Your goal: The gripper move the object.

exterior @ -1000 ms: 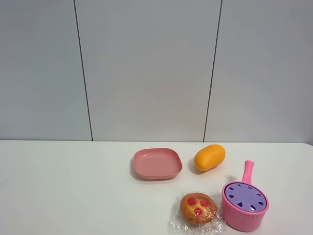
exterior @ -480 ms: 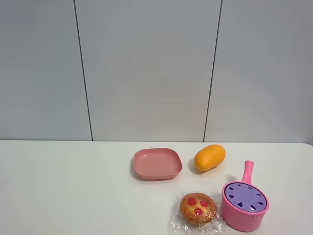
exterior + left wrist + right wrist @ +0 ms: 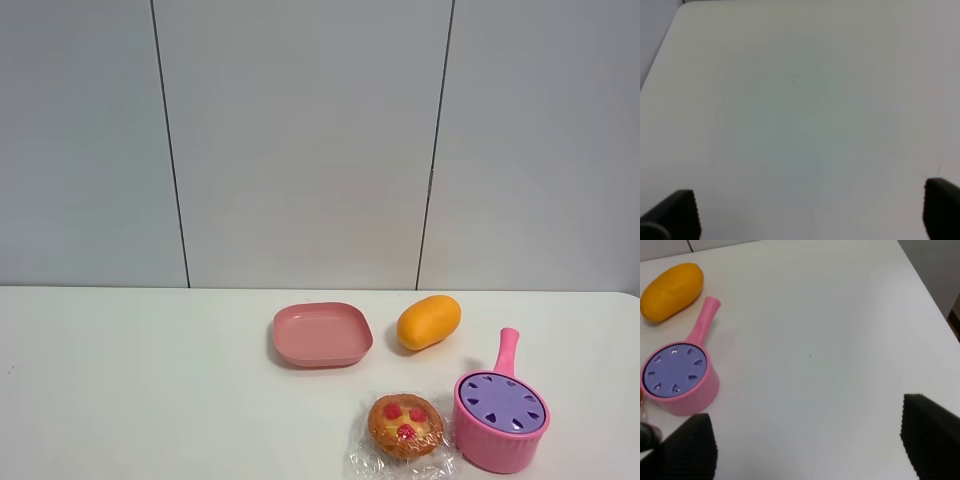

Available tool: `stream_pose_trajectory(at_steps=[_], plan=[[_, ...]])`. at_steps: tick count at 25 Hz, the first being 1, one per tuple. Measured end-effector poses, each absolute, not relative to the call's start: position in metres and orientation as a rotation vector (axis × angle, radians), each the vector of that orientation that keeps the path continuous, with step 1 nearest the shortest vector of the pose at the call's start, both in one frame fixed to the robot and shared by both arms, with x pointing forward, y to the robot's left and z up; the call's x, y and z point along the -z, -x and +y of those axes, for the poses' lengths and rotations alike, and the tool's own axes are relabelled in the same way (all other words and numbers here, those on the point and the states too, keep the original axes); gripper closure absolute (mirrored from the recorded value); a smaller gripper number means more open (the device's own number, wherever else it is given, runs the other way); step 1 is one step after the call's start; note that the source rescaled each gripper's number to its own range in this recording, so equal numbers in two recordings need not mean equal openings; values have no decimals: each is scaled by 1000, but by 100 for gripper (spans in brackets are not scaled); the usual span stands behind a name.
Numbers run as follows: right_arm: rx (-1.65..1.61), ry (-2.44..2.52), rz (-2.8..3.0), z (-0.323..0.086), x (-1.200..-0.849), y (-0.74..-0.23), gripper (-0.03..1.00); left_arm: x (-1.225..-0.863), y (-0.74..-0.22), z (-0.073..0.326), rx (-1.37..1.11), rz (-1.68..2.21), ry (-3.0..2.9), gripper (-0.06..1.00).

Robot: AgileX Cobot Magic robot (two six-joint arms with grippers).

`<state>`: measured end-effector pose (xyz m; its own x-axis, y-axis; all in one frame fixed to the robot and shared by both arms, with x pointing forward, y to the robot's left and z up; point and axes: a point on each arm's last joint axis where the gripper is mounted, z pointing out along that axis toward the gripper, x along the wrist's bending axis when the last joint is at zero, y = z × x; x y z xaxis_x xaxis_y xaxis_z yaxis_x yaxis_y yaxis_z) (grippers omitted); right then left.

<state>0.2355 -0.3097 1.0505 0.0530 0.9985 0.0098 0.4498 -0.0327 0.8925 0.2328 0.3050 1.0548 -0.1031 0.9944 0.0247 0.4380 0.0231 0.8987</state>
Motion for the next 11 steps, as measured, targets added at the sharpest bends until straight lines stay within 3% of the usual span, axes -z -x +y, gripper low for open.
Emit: stream_pose_trajectory(at_steps=[11], plan=[[-930,-1585,1494,-310,-1051,-236,-3,-1055,-233,305,-1039,1622,-1485,3]])
